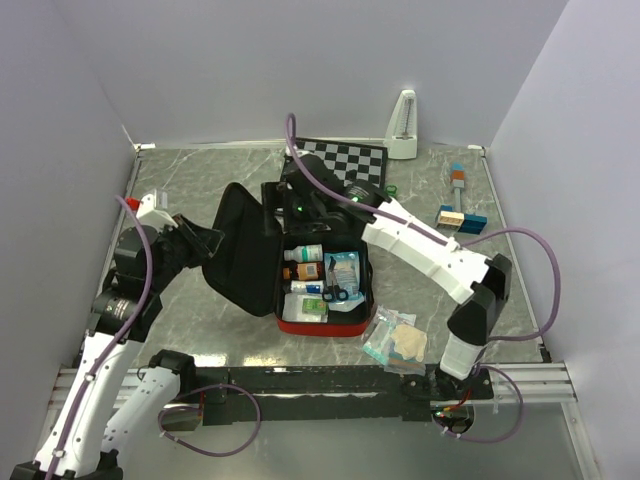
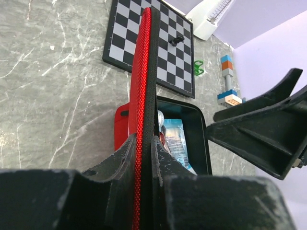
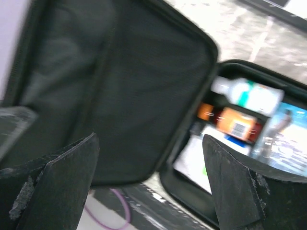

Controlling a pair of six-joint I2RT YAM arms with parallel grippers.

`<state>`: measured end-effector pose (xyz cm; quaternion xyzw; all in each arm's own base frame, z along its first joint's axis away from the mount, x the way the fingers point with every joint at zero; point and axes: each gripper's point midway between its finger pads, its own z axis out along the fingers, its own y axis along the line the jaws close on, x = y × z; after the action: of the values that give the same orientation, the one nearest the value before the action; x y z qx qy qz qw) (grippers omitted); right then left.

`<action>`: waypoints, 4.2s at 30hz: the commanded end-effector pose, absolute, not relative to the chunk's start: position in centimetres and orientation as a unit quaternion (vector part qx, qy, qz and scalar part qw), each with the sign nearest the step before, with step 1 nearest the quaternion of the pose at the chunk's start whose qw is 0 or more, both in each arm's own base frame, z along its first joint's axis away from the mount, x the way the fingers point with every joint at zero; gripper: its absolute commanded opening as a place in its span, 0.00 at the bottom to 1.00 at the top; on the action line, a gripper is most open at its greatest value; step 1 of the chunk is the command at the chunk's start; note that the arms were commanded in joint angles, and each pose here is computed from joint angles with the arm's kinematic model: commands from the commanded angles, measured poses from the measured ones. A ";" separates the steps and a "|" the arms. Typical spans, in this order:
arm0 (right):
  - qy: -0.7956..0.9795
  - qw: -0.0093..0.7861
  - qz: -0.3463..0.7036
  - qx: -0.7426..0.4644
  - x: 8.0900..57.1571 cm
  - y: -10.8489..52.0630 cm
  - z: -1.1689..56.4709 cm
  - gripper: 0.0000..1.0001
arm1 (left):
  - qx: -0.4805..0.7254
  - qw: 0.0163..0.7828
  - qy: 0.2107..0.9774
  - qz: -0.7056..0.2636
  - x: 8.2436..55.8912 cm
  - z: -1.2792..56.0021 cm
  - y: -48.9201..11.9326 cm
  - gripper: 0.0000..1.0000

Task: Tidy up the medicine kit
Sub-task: Pick up the lid from the medicine box.

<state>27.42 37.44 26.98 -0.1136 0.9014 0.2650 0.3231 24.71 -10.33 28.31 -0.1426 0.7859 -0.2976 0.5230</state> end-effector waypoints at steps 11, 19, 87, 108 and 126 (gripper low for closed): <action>0.903 0.294 0.286 -0.126 26.2 44.7 28.2 1.00 | -0.118 0.555 0.768 -0.297 24.7 30.6 -10.2 0.01; 0.924 0.266 0.241 -0.132 26.6 44.8 24.4 0.99 | -0.118 0.562 0.765 -0.292 24.3 30.6 -9.9 0.01; 0.941 0.311 0.136 -0.006 21.8 17.3 16.2 0.77 | -0.092 0.646 0.729 -0.207 25.3 39.0 -7.0 0.01; 0.843 0.277 0.459 -0.037 25.5 38.8 28.2 0.99 | 0.015 0.552 0.731 -0.401 24.3 35.9 -15.8 0.01; 0.860 0.228 0.457 0.004 26.7 43.7 25.5 0.96 | 0.002 0.567 0.757 -0.325 25.1 33.4 -15.2 0.01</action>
<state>25.70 42.27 24.61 -0.0114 0.8637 0.4503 0.2263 25.12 -14.98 31.04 0.0008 0.7864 -0.3094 0.5346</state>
